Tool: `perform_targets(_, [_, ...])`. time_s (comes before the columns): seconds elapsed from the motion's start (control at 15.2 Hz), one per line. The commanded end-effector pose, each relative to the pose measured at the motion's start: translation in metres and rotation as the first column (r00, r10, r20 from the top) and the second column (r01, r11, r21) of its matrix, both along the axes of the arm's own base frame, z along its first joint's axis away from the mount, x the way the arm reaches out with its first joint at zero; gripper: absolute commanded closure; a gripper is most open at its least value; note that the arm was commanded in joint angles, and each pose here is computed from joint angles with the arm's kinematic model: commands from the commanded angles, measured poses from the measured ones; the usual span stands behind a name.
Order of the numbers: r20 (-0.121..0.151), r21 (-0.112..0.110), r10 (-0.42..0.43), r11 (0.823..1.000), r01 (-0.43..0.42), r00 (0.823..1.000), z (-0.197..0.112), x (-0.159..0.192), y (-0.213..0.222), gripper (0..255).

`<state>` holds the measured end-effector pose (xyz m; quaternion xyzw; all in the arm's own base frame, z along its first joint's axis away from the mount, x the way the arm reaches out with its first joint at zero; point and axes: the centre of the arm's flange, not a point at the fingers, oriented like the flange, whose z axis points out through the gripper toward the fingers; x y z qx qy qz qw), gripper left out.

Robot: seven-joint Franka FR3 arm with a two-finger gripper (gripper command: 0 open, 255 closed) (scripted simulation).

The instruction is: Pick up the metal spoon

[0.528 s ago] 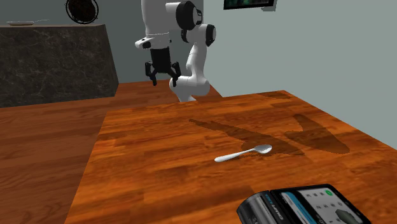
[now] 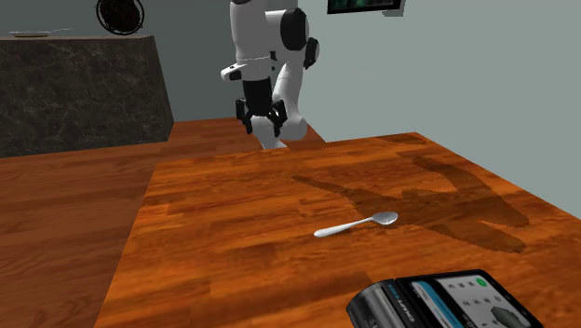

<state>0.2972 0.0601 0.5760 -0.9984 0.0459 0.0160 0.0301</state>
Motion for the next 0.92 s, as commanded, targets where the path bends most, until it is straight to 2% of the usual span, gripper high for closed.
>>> perform_targets(0.0, [-0.005, 0.011, -0.068, 0.998, 0.068, 0.998, -0.006, 0.004, 0.025, 0])
perform_targets(0.2, [-0.011, 0.025, -0.162, 0.986, 0.163, 0.987, -0.013, 0.013, 0.060, 0])
perform_targets(0.4, [-0.020, 0.039, -0.255, 0.966, 0.255, 0.967, -0.021, 0.026, 0.094, 0])
perform_targets(0.59, [-0.029, 0.052, -0.345, 0.937, 0.346, 0.938, -0.028, 0.042, 0.126, 0])
perform_targets(0.86, [-0.043, 0.067, -0.460, 0.885, 0.462, 0.887, -0.037, 0.068, 0.167, 0])
